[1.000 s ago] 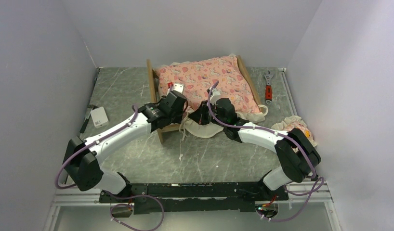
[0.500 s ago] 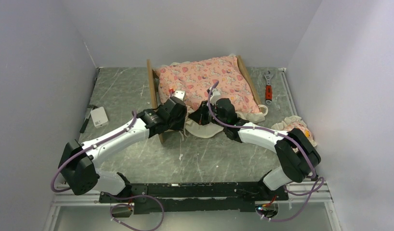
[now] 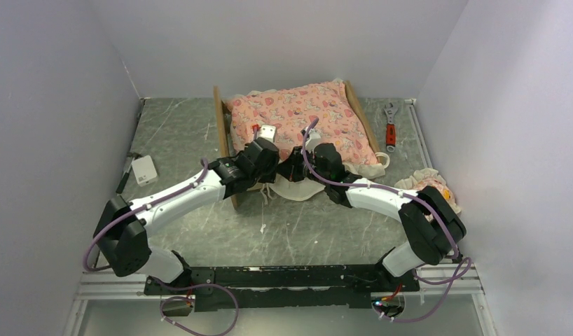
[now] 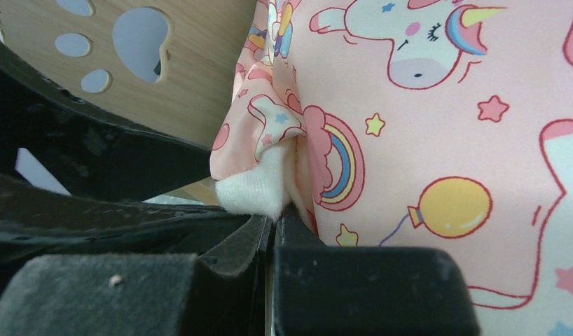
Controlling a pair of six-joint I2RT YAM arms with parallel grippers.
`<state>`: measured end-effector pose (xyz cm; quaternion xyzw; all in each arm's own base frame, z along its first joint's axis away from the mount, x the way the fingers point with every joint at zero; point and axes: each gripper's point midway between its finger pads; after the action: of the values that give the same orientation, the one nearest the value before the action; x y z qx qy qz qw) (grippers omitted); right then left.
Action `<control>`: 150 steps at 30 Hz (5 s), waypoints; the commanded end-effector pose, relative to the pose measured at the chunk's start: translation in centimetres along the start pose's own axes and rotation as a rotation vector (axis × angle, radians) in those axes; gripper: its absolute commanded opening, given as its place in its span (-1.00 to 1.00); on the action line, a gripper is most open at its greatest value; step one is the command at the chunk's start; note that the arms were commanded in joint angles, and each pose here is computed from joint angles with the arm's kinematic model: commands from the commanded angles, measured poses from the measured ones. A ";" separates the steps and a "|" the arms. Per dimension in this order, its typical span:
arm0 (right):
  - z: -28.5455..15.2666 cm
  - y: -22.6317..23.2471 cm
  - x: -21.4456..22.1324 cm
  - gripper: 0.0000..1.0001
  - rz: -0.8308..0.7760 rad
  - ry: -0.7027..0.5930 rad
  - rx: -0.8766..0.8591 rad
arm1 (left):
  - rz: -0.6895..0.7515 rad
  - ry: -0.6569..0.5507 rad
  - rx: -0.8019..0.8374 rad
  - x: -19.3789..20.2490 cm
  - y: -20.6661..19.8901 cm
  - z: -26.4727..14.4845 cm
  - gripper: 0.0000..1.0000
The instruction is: Set up the pet bed
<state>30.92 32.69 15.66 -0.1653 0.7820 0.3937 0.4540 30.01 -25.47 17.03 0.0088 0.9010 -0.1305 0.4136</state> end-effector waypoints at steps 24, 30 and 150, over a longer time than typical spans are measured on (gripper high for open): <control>-0.1 0.1 -0.8 -1.00 0.001 -0.044 -0.017 | -0.012 0.006 -0.220 2.3 4.1 1.3 -0.29; -0.4 -0.2 -1.0 -1.00 0.006 -0.052 -0.006 | -0.002 0.002 -0.267 2.5 5.6 0.4 -0.34; -1.7 7.4 -0.5 -0.36 -0.327 0.081 -0.155 | 0.155 -0.213 -0.091 -9.1 2.8 -9.3 -1.00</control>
<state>25.28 35.46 17.75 -0.3374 0.7475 0.3581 0.4463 26.21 -17.08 24.67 0.0329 0.8968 -0.0385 0.4394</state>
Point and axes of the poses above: each gripper's point midway between its finger pads, its own z axis out along the fingers, its own y axis along the line the jaws close on, x = y × z, and after that the axes turned 10 degrees about -z, right-handed
